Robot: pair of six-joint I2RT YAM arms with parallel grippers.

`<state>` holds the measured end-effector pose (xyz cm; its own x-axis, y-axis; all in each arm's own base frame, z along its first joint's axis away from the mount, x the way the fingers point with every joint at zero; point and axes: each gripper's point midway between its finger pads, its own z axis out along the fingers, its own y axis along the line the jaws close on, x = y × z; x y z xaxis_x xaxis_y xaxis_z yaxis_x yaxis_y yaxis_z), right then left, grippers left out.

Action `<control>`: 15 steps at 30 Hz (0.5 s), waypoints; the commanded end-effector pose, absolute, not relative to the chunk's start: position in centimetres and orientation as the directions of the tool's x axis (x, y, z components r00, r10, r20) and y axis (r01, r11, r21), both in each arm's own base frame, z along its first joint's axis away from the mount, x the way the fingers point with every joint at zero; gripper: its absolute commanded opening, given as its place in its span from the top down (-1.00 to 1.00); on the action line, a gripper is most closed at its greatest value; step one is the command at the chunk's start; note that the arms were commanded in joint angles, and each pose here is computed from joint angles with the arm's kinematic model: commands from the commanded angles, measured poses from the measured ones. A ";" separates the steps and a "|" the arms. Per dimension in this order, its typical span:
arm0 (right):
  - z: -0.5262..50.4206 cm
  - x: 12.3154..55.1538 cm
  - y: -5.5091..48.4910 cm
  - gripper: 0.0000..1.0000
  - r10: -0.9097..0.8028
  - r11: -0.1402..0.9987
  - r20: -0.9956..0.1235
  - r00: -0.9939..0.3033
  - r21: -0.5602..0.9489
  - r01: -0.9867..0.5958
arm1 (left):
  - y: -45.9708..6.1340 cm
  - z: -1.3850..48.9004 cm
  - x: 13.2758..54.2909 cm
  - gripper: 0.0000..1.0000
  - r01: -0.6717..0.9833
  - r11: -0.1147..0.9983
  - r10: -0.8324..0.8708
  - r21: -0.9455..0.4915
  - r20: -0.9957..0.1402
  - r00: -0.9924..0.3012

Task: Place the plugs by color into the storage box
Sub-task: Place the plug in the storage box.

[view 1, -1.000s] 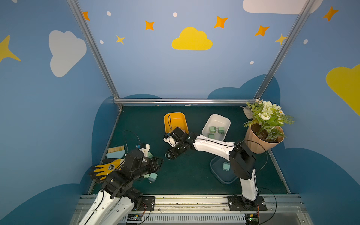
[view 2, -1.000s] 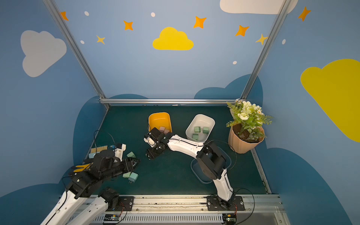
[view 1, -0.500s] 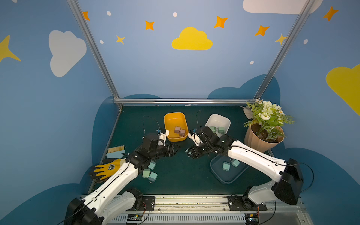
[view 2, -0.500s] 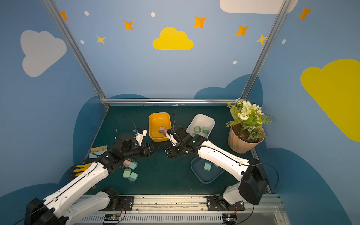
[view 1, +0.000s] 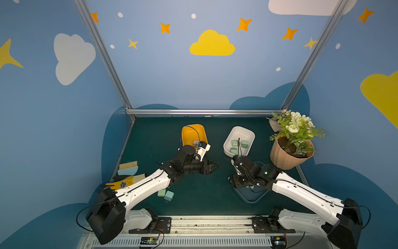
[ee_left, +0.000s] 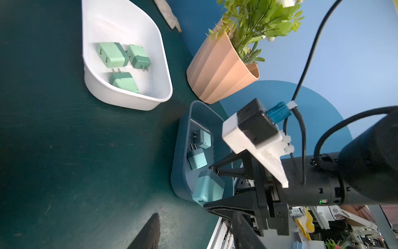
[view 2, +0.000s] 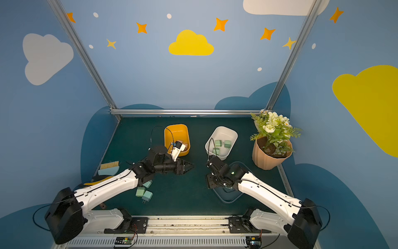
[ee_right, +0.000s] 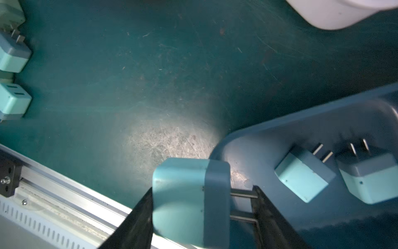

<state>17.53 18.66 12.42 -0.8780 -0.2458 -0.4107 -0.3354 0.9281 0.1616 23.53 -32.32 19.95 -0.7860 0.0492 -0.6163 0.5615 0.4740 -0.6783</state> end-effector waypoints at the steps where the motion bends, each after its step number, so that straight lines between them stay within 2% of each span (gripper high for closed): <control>1: 12.2 17.7 16.0 0.11 -0.126 0.967 -0.440 -0.889 0.146 -0.209 | -34.1 20.7 23.7 -0.10 0.592 0.416 0.040 -0.690 -0.637 -0.770; 8: 11.0 16.7 12.9 0.11 0.010 0.978 -0.412 -0.911 0.192 -0.077 | -37.5 20.9 23.0 -0.10 0.612 0.355 0.099 -0.707 -0.622 -0.776; 15: 8.7 16.5 11.4 0.04 0.097 0.980 -0.357 -0.929 0.199 0.026 | -38.6 19.6 22.9 -0.10 0.589 0.347 0.114 -0.730 -0.590 -0.799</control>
